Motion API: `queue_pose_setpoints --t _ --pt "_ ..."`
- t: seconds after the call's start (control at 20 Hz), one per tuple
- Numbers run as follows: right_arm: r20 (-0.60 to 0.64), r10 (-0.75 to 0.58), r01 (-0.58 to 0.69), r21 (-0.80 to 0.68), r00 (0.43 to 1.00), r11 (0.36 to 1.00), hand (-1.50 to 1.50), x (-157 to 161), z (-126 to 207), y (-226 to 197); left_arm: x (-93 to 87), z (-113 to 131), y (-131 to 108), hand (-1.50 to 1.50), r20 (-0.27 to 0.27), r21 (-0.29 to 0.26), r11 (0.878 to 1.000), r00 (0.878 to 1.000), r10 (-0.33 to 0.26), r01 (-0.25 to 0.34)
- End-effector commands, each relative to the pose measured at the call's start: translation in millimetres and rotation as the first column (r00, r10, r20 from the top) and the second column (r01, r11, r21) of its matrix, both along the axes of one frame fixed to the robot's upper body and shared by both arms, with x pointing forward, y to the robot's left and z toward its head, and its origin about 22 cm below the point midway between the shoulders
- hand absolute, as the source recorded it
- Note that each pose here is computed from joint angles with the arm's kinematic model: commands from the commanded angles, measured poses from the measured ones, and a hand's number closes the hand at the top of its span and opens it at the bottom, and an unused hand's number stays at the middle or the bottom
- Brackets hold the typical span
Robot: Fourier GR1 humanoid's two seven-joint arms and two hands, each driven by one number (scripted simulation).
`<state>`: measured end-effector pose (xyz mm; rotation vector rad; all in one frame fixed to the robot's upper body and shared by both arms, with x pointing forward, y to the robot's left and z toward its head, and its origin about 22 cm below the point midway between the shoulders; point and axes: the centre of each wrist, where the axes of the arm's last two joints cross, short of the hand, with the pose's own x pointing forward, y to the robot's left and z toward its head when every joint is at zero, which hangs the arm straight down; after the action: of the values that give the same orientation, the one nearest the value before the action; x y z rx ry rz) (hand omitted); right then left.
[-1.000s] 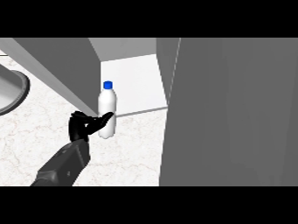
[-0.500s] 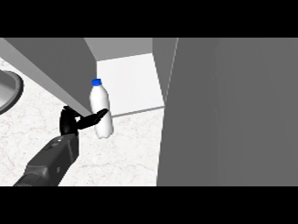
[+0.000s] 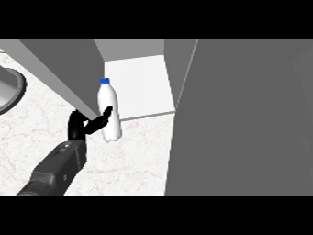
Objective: Pick up the bottled water, place it into the cabinet and close the cabinet
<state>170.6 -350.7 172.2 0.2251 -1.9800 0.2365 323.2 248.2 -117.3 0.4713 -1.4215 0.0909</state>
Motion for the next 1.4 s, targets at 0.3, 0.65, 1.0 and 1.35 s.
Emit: queue_pose_setpoints --t 0.3,0.65,1.0,1.35 --pt "-0.006 0.025 -0.026 -0.038 1.0 0.999 -1.5 -4 4 5 66.1 72 -107 1.5 0.387 -0.227 0.904 0.885 -0.259 0.363" --pt "-0.015 0.066 -0.067 -0.078 0.998 0.995 1.5 -10 11 10 46.8 46 -95 1.5 0.396 -0.315 0.846 0.87 -0.295 0.431" --pt "-0.041 0.145 -0.148 -0.092 0.989 0.985 1.5 -16 14 22 42.2 40 -93 1.5 0.413 -0.372 0.782 0.844 -0.343 0.5" --pt "-0.047 0.136 -0.14 -0.096 0.99 0.985 1.5 -29 17 32 14.5 10 -81 -1.5 0.435 -0.405 0.71 0.805 -0.403 0.575"
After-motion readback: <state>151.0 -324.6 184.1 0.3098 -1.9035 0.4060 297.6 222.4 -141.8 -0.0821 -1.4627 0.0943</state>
